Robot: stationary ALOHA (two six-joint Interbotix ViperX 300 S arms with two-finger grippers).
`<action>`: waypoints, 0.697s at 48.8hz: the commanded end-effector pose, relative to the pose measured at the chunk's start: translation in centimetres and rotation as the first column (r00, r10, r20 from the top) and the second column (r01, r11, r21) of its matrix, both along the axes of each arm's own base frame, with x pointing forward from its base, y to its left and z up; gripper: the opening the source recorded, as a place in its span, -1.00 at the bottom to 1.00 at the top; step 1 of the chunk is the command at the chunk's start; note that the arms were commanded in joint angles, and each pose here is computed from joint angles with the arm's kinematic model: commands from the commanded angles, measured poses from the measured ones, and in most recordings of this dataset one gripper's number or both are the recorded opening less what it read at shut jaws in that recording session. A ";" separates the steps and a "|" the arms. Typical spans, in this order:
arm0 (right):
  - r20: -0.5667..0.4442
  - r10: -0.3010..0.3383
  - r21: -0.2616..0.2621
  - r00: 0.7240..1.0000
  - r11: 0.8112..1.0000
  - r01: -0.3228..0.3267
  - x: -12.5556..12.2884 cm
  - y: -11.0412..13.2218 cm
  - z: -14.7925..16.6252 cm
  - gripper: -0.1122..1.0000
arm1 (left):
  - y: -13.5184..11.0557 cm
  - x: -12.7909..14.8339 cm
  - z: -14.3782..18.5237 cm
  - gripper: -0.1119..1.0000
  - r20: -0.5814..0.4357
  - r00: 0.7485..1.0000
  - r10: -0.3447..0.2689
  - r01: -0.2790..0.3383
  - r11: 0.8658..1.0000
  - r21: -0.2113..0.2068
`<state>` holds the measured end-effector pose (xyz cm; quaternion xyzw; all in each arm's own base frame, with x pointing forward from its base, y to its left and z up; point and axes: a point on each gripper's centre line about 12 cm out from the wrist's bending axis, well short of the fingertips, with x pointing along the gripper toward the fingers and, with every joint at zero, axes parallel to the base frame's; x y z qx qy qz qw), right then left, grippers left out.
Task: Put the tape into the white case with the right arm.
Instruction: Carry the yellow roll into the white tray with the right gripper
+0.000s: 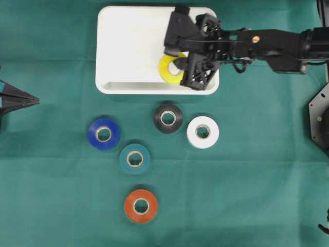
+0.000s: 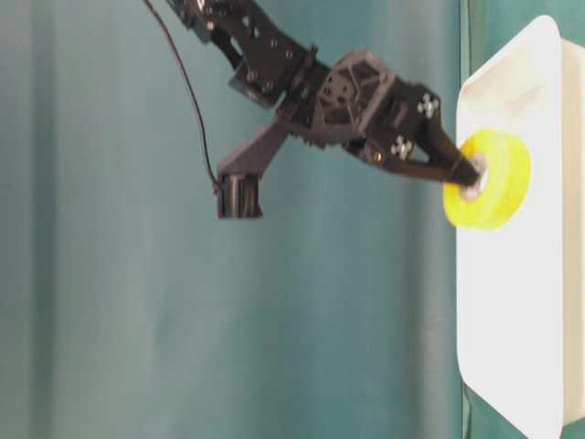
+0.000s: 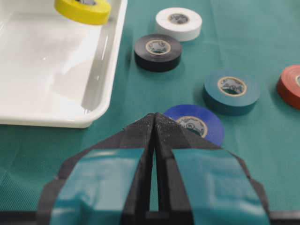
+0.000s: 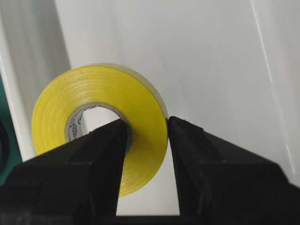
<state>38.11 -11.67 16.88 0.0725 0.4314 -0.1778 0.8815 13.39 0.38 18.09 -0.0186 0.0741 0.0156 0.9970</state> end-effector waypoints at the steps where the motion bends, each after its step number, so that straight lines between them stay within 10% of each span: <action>1: 0.046 -0.009 -0.012 0.999 1.000 0.010 -0.6 -0.3 1.7 -0.77 | 0.0 0.1 0.4 -0.79 0.006 1.000 0.003 -0.003 1.000 -0.001; 34: -0.014 -0.011 -0.026 1.000 1.000 0.011 -3.1 -0.9 -0.6 -0.77 | 0.0 0.1 0.4 -0.79 0.008 1.000 0.004 -0.004 1.000 -0.003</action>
